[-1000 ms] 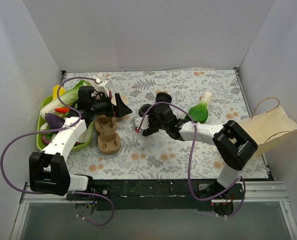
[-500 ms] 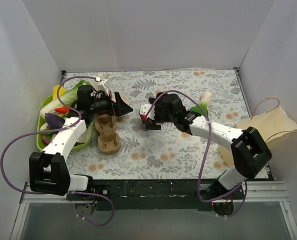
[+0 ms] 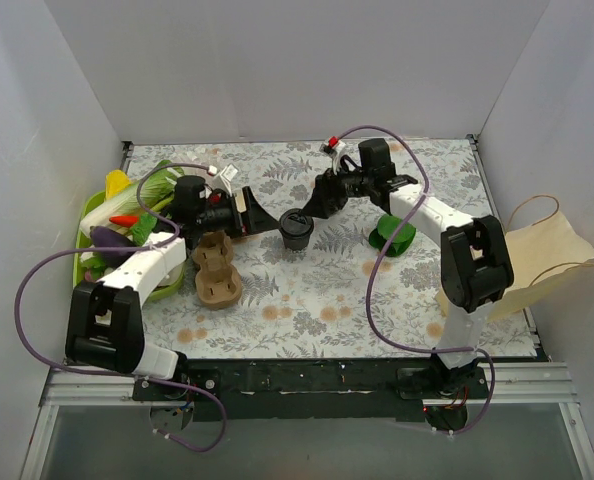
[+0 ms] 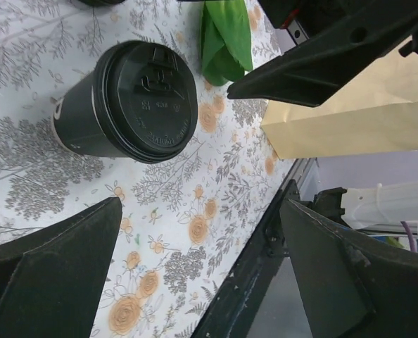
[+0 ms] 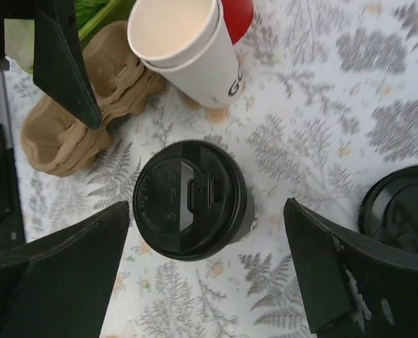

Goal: Pack the takeout coffee

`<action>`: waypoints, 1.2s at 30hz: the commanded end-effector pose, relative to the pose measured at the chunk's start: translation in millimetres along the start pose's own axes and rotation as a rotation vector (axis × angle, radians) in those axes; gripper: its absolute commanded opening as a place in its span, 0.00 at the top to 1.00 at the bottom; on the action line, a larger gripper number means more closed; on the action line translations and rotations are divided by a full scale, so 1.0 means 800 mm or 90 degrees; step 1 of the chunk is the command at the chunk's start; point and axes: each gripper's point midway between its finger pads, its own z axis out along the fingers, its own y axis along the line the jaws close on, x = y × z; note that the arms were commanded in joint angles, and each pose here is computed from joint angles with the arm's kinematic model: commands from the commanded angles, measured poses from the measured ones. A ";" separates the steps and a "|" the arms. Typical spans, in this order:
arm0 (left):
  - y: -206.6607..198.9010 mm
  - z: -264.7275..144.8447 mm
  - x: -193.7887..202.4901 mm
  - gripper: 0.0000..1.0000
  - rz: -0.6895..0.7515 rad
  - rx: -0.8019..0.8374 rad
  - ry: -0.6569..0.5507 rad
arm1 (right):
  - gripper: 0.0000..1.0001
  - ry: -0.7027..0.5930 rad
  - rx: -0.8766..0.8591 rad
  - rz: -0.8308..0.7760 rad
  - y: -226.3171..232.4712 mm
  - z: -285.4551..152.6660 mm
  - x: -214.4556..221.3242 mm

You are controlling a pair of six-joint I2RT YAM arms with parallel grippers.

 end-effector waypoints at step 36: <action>0.011 0.048 0.011 0.08 -0.044 -0.074 0.039 | 0.04 -0.012 -0.128 0.349 -0.005 0.026 0.048</action>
